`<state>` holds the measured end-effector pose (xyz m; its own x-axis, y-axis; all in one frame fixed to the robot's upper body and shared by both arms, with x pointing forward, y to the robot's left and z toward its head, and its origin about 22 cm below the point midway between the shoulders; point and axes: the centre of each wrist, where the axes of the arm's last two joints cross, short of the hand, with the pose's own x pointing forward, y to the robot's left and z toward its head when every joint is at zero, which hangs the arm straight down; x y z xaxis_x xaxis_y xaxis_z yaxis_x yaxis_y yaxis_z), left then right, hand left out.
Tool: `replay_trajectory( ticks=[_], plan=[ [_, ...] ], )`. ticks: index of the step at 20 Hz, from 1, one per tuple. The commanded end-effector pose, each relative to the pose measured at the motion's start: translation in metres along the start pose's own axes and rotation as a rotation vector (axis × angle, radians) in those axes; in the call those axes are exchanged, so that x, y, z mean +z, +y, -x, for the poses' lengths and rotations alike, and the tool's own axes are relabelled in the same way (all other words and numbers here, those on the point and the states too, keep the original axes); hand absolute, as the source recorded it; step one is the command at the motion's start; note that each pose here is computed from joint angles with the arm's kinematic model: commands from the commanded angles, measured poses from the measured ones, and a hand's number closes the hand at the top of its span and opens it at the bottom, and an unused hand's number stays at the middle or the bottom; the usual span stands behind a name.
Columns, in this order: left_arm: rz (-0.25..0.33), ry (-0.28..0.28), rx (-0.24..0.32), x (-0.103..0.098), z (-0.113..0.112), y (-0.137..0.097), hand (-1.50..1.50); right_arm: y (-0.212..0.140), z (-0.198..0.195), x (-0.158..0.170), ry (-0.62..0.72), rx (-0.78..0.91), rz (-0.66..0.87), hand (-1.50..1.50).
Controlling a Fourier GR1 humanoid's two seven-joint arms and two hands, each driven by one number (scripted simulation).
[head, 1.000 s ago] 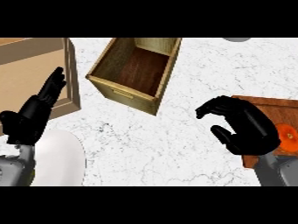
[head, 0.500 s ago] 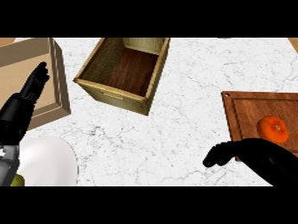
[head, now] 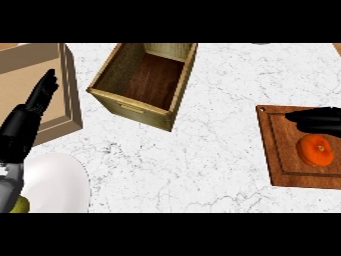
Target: Pick the squash from the cutting board and place it in the basket
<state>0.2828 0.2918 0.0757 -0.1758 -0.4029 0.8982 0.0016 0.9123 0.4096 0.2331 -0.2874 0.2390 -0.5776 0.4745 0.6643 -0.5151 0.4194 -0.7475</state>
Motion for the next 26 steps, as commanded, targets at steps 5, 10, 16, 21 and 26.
replay_trajectory(
  ticks=[5, 10, 16, 21, 26],
  plan=[
    [0.021, -0.022, 0.016, -0.005, -0.005, -0.004, 0.00, -0.061, -0.045, 0.005, 0.212, 0.392, -0.433, -1.50],
    [0.012, -0.044, 0.010, -0.011, -0.009, -0.005, 0.00, -0.073, -0.029, -0.004, 0.248, 0.402, -0.569, -1.50],
    [0.033, -0.017, 0.000, -0.004, 0.000, -0.006, 0.00, -0.065, -0.001, -0.027, 0.323, 0.433, -0.598, -1.50],
    [0.008, -0.029, -0.009, -0.007, 0.001, -0.002, 0.00, -0.055, 0.025, -0.018, 0.327, 0.442, -0.631, -1.50],
    [0.024, -0.018, 0.010, -0.017, -0.007, -0.014, 0.00, -0.025, 0.053, -0.029, 0.329, 0.508, -0.687, -1.50]
  ],
)
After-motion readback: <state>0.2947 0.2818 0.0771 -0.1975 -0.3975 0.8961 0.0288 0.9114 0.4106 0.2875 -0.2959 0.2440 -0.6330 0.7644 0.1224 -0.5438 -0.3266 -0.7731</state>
